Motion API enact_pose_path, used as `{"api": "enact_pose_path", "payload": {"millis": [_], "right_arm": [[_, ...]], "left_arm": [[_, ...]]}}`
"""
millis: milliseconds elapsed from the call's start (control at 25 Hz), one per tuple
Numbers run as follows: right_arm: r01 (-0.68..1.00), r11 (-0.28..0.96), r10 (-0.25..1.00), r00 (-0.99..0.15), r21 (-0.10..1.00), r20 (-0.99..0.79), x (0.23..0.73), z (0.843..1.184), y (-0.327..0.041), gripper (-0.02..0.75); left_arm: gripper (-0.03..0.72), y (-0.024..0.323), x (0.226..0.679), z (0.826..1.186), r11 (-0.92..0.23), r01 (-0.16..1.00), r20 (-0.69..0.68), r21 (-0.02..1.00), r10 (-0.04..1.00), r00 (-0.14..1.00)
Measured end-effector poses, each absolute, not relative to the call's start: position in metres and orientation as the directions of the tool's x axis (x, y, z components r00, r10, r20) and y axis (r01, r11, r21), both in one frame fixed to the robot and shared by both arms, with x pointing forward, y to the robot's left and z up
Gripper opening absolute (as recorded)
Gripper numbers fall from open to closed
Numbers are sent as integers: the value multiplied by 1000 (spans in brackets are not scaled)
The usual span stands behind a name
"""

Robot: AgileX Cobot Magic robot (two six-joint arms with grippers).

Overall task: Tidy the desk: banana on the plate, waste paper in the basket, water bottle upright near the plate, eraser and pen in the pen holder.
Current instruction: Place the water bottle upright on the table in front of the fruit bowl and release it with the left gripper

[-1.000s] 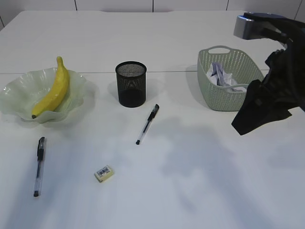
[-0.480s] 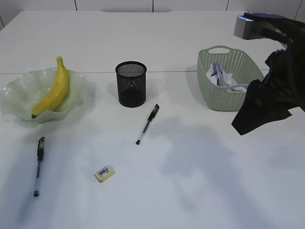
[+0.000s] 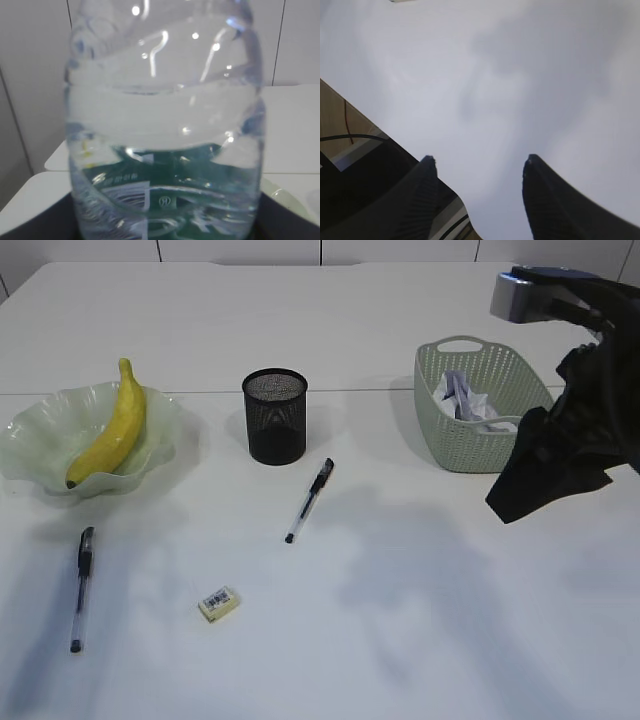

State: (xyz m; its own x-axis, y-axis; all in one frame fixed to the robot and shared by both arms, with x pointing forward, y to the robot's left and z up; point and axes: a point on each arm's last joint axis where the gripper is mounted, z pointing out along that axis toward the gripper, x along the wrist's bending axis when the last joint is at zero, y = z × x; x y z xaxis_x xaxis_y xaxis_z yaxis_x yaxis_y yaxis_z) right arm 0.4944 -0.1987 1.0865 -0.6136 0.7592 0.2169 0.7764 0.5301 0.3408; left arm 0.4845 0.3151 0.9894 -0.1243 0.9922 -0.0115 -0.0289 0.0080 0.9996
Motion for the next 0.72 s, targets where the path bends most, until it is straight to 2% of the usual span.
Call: {"api": "enact_pose_path", "payload": {"millis": [240,720], "right_arm": [[775,531,759,-615,343,216,495,1087,-199,405],[769,534,756,-620,352,209,495,1087,-199,405]], "left_arm": [[410,316,485,978,35,-31,-39,999,991,-128],[410,319,491,927,64,166,-34,984,983,-178]]}}
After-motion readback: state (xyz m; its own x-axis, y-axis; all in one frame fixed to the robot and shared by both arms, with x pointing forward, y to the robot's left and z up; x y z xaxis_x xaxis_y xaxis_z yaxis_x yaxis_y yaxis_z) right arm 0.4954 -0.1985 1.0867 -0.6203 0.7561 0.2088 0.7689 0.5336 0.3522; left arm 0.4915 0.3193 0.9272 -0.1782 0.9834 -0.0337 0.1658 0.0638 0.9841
